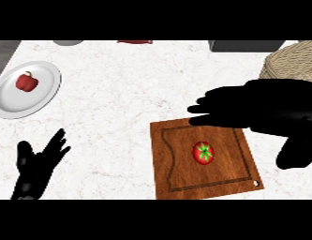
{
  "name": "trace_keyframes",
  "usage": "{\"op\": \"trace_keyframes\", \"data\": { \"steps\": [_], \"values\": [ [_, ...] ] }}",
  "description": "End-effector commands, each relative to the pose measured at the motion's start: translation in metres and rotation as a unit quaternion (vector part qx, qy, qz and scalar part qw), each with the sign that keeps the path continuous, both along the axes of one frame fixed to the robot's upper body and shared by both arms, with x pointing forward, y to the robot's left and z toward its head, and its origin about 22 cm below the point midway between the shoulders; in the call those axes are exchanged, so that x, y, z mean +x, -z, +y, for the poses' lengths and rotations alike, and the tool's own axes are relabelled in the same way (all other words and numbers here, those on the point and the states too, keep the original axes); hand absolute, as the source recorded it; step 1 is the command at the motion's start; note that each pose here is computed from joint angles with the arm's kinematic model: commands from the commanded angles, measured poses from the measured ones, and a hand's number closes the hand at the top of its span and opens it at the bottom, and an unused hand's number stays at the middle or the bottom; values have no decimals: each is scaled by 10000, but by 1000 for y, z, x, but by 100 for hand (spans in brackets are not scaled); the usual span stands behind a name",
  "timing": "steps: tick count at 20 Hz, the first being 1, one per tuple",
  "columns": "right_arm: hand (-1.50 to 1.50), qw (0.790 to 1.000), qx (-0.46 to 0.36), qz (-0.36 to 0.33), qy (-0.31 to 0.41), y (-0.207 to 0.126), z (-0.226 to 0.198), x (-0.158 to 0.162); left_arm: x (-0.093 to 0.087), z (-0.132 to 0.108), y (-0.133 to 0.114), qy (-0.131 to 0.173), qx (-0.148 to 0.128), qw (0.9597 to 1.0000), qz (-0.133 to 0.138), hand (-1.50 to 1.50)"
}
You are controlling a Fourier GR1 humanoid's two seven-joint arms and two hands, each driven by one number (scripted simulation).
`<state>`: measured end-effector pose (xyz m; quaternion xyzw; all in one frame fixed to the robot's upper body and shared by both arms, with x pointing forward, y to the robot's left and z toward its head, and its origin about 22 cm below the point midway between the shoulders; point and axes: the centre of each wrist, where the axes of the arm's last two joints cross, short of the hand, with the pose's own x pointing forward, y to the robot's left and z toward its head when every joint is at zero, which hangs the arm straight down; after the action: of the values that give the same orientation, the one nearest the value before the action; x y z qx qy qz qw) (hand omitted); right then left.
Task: Pick the tomato from the cutting board and place it in the basket
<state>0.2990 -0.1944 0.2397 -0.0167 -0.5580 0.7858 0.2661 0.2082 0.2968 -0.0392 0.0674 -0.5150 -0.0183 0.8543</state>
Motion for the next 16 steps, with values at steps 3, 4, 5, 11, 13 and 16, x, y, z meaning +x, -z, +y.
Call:
{"op": "trace_keyframes", "data": {
  "steps": [3,4,5,11,13,16],
  "values": [
    [-150,9997,-46,129,-186,51,10,0,-20,13,13,-5,72,9994,348,0],
    [-150,9996,-142,62,-255,60,17,0,-5,-2,9,-51,97,9995,303,0],
    [-150,9997,-192,-64,-150,62,33,-1,-6,4,16,-123,29,9994,337,0],
    [-150,9992,-382,29,-116,90,10,8,-3,-12,15,-105,56,9994,318,0],
    [-150,9994,-312,2,-159,99,19,2,-2,-2,24,-78,102,9995,304,0],
    [-150,9991,-382,82,-169,104,0,15,-16,-21,18,-47,-74,9993,363,0]
  ]
}}
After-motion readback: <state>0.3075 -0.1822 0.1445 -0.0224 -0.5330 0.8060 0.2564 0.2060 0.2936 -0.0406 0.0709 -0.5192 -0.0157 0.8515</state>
